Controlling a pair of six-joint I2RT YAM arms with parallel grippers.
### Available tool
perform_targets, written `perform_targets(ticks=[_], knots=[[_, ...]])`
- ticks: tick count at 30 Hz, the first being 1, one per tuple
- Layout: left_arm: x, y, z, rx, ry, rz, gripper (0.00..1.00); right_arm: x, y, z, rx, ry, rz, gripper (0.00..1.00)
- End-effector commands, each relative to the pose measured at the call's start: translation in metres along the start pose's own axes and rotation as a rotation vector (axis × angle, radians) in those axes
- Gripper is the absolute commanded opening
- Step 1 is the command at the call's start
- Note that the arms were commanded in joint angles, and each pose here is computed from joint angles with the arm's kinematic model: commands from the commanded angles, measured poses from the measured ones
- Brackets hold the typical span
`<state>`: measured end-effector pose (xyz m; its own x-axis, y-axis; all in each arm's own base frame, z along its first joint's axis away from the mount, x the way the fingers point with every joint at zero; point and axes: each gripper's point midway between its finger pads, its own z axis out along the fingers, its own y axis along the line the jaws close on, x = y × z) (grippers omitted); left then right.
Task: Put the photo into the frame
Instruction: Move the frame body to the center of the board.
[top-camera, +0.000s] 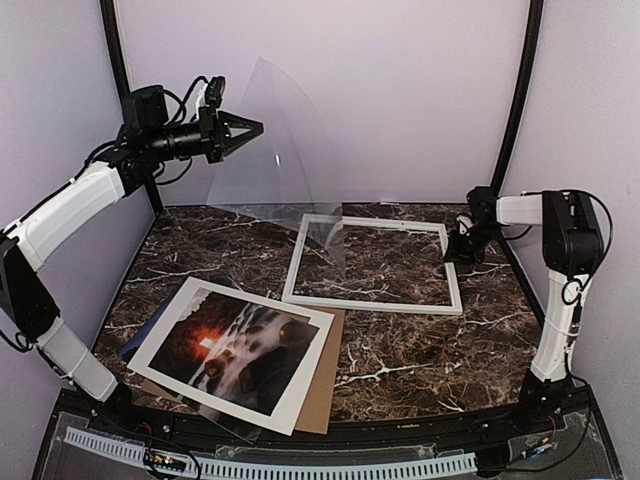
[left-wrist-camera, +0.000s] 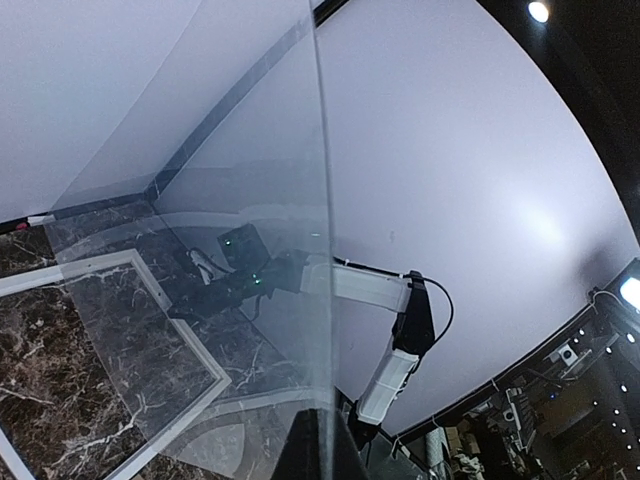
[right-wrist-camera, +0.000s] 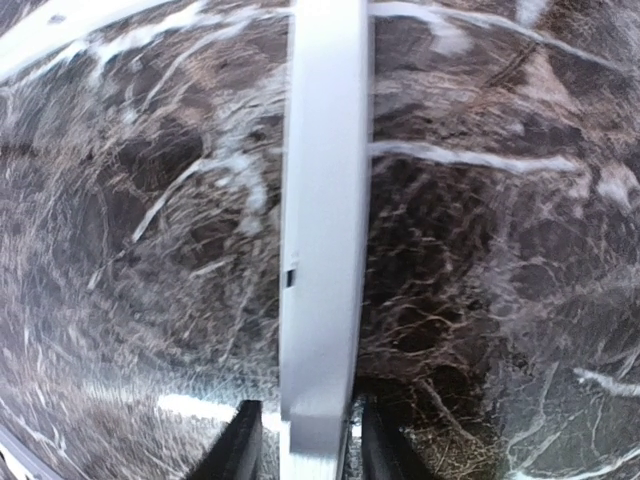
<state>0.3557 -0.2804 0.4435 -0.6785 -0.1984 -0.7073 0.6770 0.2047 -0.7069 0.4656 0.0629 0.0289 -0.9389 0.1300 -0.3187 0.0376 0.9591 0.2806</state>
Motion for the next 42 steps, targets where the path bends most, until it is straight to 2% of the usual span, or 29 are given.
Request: perform_targets(ticks=[1,7,11,12,15,16,17,21,27,33,37,42], knots=[[-0.01,-0.01,0.03,0.062,-0.042,0.01,0.0,-0.018,0.014,-0.023,-0.053,-0.044,0.014,0.41],[0.002,-0.018,0.082,0.141,-0.015,-0.021,0.0,-0.042,0.022,-0.064,-0.121,-0.139,0.059,0.53],[0.013,-0.028,0.118,0.193,0.008,-0.038,0.0,-0.048,-0.013,-0.086,-0.062,-0.189,0.151,0.56],[0.018,-0.019,0.128,0.189,0.021,-0.055,0.0,-0.047,-0.023,-0.09,-0.033,-0.197,0.169,0.56],[0.018,-0.042,0.152,0.26,0.02,-0.063,0.0,-0.045,-0.057,-0.104,0.048,-0.233,0.238,0.56],[0.023,-0.034,0.162,0.263,0.032,-0.081,0.0,-0.045,-0.067,-0.111,0.064,-0.251,0.262,0.56],[0.021,-0.049,0.167,0.302,0.028,-0.075,0.0,-0.044,-0.076,-0.116,0.075,-0.263,0.285,0.56],[0.034,-0.041,0.186,0.347,0.046,-0.132,0.0,-0.042,-0.096,-0.133,0.093,-0.299,0.324,0.55],[0.06,0.017,0.199,0.234,0.033,-0.201,0.0,-0.037,-0.098,-0.126,0.09,-0.278,0.322,0.55],[0.097,0.125,0.199,-0.056,0.001,-0.323,0.0,-0.036,-0.099,-0.12,0.087,-0.27,0.326,0.54],[0.132,0.19,0.2,-0.208,0.032,-0.361,0.0,-0.033,-0.1,-0.115,0.087,-0.258,0.327,0.54],[0.163,0.234,0.196,-0.302,0.074,-0.374,0.0,-0.026,-0.098,-0.104,0.074,-0.239,0.329,0.54]])
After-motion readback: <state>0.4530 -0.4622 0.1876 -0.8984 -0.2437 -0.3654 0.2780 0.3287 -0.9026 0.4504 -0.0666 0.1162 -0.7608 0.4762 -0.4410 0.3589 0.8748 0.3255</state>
